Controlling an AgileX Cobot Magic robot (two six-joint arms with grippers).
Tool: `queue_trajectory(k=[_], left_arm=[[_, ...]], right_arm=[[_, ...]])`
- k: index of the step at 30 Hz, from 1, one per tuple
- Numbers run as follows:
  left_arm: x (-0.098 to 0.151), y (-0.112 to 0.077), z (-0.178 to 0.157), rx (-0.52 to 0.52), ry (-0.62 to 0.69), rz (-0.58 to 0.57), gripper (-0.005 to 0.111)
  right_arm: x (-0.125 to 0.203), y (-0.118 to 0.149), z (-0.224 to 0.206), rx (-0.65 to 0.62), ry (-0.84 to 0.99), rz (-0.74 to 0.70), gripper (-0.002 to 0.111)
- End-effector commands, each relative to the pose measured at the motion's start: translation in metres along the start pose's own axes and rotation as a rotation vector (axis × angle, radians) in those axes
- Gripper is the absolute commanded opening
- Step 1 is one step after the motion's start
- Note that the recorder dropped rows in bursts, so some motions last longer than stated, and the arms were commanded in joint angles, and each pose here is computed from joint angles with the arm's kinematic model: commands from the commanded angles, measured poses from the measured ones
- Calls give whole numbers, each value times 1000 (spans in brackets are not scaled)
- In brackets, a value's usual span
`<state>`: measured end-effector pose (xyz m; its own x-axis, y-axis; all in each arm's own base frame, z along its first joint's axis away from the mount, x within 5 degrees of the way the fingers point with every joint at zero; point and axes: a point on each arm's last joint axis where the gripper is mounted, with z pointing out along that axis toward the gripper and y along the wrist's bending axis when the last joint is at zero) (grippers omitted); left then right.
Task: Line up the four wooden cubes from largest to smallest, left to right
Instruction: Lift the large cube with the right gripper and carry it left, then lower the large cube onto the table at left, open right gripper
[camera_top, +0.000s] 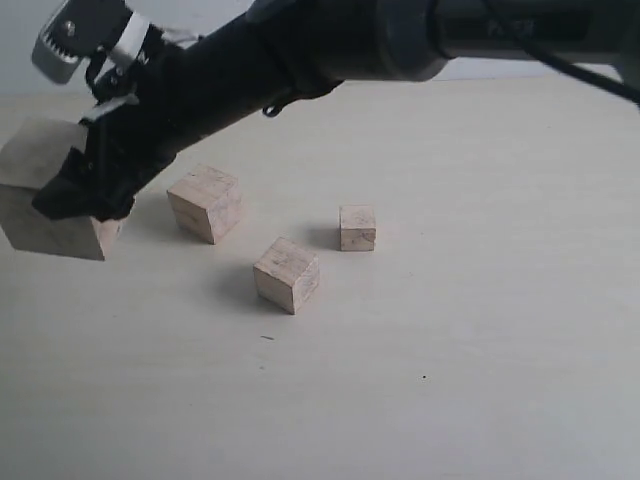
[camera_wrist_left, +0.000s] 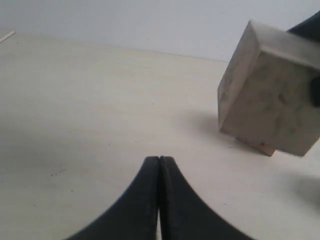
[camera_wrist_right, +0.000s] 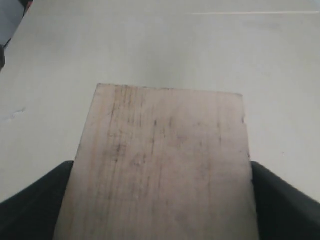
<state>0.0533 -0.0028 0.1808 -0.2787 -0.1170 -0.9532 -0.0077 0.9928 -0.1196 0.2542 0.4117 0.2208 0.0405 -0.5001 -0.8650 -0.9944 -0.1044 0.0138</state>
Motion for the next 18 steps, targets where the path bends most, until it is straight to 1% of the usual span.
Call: queue_trajectory(k=[1, 3, 6, 11, 13, 18], left_arm=[[0, 0, 0, 7, -9, 3, 0], [0, 0, 0, 7, -9, 3, 0], [0, 0, 0, 7, -9, 3, 0], [0, 0, 0, 7, -9, 3, 0], [0, 0, 0, 7, -9, 3, 0], [0, 0, 0, 7, -9, 3, 0]], right_arm=[[13, -3, 14, -15, 12, -22, 0], [22, -5, 19, -20, 35, -36, 0], [32, -6, 24, -31, 78, -107, 0], [48, -9, 34, -42, 103, -168, 0], [53, -13, 35, -32, 111, -173, 0], [65, -30, 31, 40, 130, -151, 0]])
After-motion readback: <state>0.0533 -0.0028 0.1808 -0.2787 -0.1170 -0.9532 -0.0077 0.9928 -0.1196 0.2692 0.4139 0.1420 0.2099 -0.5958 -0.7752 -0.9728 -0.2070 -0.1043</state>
